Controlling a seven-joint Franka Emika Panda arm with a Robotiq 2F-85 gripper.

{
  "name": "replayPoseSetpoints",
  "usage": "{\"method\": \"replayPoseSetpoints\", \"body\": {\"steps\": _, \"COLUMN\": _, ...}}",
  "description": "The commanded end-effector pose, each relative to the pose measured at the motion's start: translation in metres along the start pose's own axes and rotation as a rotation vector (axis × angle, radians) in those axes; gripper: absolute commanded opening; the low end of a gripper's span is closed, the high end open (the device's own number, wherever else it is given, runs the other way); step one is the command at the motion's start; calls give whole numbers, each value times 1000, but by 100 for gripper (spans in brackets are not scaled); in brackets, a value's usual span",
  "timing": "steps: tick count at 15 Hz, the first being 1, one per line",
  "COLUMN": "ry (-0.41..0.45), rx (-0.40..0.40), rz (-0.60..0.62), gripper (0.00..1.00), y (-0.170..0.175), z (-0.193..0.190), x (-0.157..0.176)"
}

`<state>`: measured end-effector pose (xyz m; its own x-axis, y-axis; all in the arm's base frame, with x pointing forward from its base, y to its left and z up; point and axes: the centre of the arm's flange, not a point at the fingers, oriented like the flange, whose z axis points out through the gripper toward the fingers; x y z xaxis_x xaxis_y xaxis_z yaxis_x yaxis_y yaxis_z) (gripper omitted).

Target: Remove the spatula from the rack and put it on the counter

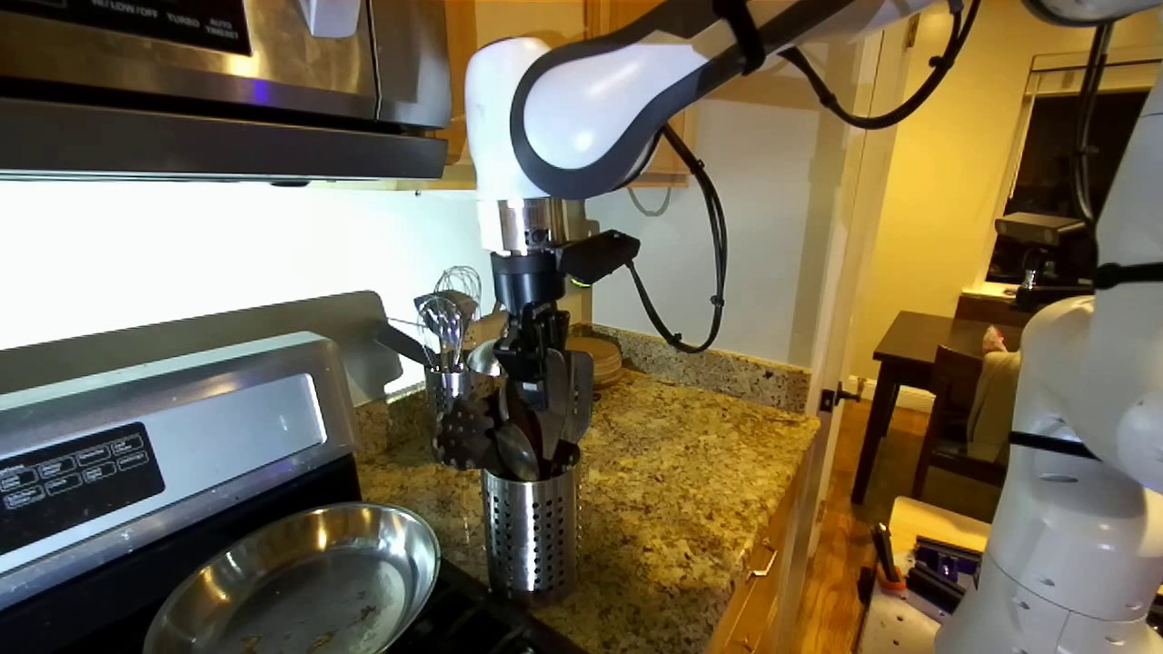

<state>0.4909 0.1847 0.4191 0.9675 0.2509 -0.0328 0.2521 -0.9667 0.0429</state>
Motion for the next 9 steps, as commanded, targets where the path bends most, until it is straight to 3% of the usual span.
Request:
{"method": "replayPoseSetpoints", "body": {"steps": 1, "ry": 14, "rx": 8, "rz": 7, "gripper": 19, "y": 5, "z": -6, "x": -9}}
{"method": "replayPoseSetpoints", "body": {"steps": 2, "ry": 19, "rx": 4, "rz": 7, "gripper": 11, "y": 5, "z": -8, "x": -10}}
{"method": "replayPoseSetpoints", "body": {"steps": 4, "ry": 17, "rx": -3, "rz": 6, "gripper": 5, "y": 4, "z": -11, "x": -11}}
{"method": "replayPoseSetpoints", "body": {"steps": 9, "ry": 13, "rx": -16, "rz": -10, "gripper": 8, "y": 4, "z": -26, "x": -18}}
